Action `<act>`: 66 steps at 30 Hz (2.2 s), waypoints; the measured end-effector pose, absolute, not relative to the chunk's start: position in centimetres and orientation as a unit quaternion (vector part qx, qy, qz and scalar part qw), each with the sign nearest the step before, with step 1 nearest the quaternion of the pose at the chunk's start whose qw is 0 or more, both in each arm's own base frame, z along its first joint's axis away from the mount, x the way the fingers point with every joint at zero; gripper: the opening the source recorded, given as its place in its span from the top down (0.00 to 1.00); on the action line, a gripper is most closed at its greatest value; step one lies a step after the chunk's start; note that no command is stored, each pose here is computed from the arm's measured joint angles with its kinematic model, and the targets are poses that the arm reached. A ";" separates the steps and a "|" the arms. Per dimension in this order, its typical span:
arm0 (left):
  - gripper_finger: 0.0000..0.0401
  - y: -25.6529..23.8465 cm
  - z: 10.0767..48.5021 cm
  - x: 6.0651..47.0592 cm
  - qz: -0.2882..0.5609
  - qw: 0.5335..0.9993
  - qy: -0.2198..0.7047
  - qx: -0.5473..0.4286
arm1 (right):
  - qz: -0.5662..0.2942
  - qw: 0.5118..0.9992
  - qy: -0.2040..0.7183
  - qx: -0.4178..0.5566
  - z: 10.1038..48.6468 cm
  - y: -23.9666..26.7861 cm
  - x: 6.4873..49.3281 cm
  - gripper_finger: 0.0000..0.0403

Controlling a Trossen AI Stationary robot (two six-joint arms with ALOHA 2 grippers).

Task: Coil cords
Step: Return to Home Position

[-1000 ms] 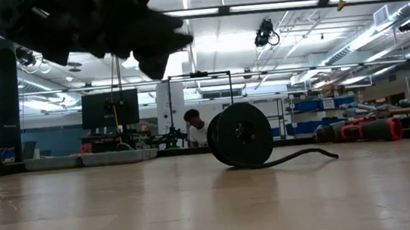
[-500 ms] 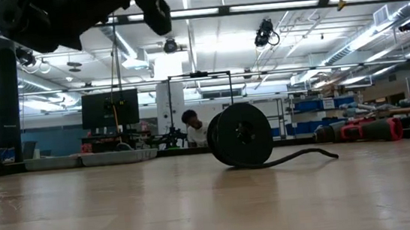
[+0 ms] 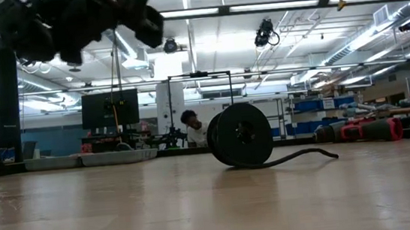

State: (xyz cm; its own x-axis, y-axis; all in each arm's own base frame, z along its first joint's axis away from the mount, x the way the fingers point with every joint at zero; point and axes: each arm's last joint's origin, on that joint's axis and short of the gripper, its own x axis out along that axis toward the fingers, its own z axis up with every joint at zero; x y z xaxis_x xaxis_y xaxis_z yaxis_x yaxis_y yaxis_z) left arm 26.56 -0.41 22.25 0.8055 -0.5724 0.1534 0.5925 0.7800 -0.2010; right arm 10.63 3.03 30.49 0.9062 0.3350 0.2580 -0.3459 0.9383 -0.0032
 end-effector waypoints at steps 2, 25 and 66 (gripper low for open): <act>0.62 -1.1 21.8 25.2 -0.290 0.950 -0.042 -0.108 | 0.175 0.976 -0.129 0.021 30.5 3.0 10.6 0.80; 0.62 -3.2 17.7 13.6 -0.171 0.983 -0.060 -0.033 | 0.174 0.976 -0.131 0.022 30.5 3.0 10.6 0.80; 0.62 -2.1 17.0 10.5 -0.092 0.995 -0.006 -0.029 | 0.175 0.976 -0.131 0.022 30.5 3.0 10.6 0.80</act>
State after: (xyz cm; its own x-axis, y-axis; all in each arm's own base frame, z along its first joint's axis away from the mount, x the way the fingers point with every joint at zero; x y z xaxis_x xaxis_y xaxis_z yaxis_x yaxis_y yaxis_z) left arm 10.55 -2.07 16.95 0.9831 -0.1824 0.0173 0.1831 0.9815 -0.0565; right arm 10.62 3.03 30.55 0.9045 0.3349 0.2640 -0.3463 0.9381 -0.0036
